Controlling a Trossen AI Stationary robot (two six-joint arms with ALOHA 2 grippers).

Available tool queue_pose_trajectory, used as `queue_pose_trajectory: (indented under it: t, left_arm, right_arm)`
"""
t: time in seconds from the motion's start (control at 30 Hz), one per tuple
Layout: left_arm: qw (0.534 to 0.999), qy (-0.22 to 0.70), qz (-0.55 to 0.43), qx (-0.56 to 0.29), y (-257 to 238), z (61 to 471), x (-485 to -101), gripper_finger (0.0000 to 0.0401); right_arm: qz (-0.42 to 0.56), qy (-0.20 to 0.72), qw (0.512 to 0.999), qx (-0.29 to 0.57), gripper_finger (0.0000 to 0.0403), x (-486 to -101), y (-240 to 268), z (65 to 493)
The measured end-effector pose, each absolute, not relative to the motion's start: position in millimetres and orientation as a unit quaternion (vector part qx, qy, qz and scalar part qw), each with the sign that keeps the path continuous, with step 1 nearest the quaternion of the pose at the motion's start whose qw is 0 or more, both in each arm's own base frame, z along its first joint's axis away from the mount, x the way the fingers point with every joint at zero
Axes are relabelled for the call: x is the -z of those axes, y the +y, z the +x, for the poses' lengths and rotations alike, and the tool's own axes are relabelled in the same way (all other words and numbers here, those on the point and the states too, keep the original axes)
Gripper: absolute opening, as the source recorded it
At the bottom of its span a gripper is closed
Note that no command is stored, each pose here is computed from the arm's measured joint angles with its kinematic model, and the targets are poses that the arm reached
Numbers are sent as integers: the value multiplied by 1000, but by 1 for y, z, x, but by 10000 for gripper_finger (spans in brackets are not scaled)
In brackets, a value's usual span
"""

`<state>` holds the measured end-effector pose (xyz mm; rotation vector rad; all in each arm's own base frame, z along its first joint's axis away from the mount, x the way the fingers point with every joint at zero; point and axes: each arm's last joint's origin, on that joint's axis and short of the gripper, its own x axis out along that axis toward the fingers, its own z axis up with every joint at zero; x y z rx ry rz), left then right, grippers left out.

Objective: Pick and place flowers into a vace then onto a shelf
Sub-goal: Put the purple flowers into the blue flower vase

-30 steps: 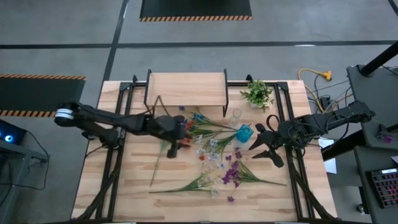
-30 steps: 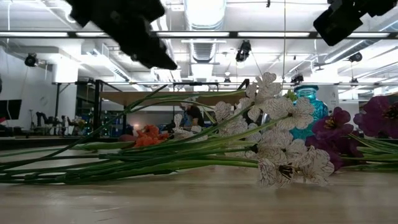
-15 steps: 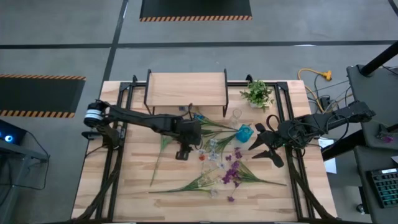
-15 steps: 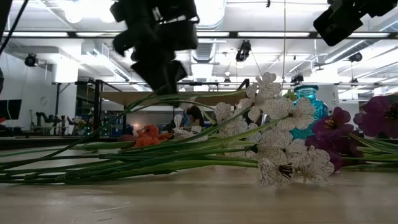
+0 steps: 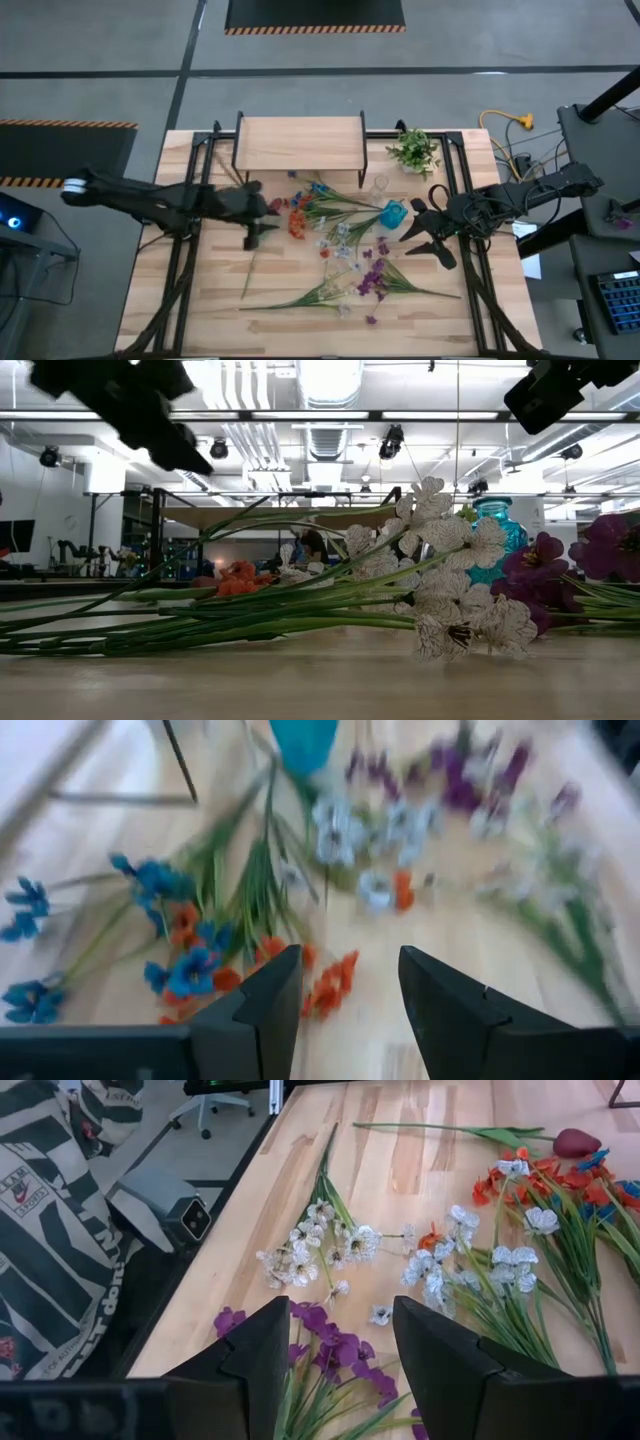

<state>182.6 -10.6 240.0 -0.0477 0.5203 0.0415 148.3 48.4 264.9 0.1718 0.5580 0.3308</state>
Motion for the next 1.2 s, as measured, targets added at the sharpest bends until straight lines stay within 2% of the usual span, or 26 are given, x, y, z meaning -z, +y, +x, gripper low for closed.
queue_pose_trajectory:
  t: [0.17,0.53,0.73,1.2]
  left_arm:
    - [986,160,-33,-22,-7,152,-232,153]
    - [997,69,-38,-19,-5,116,-240,153]
    - [996,73,-38,-19,-4,111,-241,153]
    - [992,123,-20,-19,-6,134,-250,153]
  right_arm:
    - [84,273,944,-162,171,-265,48,148]
    - [84,272,945,-162,171,-265,48,149]
    - [84,271,945,-162,171,-265,48,149]
    - [86,271,945,-162,171,-265,49,149]
